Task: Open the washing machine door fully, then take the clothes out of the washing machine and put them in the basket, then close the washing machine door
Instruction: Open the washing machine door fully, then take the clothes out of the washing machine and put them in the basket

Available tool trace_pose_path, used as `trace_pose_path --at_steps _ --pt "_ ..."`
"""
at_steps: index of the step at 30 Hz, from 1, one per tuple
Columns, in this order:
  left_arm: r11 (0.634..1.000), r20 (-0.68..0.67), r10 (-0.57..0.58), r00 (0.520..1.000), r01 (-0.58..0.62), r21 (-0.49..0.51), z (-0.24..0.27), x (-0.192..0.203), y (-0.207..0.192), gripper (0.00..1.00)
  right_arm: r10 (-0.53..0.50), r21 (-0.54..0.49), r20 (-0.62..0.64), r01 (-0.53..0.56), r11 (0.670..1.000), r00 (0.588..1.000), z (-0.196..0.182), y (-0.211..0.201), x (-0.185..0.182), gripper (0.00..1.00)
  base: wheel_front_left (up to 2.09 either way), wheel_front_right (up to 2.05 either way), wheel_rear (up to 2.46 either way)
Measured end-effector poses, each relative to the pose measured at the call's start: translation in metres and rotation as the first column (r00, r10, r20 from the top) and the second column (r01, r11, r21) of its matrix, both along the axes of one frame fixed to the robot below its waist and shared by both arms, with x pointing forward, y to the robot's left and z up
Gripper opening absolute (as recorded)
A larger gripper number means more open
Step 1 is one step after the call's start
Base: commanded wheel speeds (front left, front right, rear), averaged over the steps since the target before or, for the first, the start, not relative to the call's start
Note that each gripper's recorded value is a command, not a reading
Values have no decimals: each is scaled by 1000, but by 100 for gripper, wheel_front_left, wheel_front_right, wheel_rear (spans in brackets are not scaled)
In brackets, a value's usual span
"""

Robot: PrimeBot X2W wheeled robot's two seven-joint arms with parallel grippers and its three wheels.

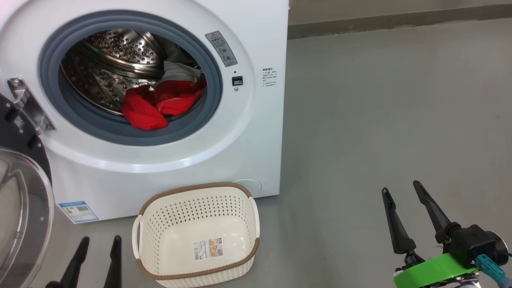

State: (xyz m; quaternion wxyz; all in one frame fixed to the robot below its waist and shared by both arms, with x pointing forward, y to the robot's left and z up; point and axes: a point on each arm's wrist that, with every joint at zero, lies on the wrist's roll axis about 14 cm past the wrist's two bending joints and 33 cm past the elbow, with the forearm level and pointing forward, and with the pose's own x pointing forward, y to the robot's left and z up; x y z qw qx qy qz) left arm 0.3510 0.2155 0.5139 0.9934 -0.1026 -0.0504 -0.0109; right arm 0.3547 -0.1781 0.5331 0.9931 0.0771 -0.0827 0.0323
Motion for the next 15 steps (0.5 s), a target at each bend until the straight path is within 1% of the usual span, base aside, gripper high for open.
trace_pose_path --at_steps 4,15 --pt "1000 -11 -2 1000 2 25 -3 -2 0 100 -8 -2 3 8 1000 1000 1 -3 -1 100 0 0 0" --pt "1000 12 -10 1000 10 8 3 -5 -6 100 -4 -17 -12 4 1000 1000 -4 -3 -4 100 0 0 0"
